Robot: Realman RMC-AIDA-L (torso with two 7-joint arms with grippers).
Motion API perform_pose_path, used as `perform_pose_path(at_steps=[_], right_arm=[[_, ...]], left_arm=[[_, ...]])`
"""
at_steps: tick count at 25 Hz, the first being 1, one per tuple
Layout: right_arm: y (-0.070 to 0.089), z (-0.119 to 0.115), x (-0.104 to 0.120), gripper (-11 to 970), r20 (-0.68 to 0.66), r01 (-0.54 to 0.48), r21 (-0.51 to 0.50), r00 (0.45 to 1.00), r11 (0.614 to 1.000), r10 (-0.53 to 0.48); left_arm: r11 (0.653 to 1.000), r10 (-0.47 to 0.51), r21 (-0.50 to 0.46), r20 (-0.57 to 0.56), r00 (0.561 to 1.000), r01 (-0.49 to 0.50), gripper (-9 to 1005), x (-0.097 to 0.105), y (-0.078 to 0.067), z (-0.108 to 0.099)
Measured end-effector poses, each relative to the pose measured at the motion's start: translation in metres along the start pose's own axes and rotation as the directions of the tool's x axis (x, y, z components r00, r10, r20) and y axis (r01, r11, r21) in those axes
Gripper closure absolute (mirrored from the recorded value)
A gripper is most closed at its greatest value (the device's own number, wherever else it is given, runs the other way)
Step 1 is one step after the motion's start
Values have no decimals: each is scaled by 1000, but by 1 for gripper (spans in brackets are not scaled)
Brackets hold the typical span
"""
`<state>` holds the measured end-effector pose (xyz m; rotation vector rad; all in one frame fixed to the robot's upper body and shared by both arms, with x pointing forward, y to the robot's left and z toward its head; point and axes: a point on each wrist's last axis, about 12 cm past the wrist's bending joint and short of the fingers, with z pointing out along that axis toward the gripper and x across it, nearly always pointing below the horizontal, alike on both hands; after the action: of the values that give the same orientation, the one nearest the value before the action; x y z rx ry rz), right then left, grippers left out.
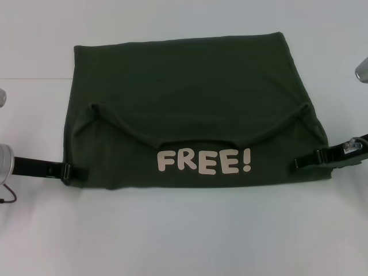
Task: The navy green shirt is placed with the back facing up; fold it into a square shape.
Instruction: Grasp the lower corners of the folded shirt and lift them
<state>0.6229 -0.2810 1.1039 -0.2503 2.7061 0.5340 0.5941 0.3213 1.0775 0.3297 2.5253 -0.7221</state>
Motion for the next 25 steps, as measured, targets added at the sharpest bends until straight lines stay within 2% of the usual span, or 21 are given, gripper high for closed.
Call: perform_pose_path(at_steps=[10, 20, 25], right_arm=[[1, 1, -2, 132, 13, -7, -3, 1000, 1000, 7], [1, 1, -2, 360, 14, -1, -3, 1000, 1000, 1], [0, 1, -1, 566, 14, -8, -3, 1000, 1000, 8]], left_arm=[[1000, 1, 1, 0, 1000, -1, 948, 0, 0, 0], [1000, 0, 2, 1, 1000, 0, 948, -1, -1, 0], [1000, -1, 2, 1, 1000, 1, 947, -2, 0, 0]])
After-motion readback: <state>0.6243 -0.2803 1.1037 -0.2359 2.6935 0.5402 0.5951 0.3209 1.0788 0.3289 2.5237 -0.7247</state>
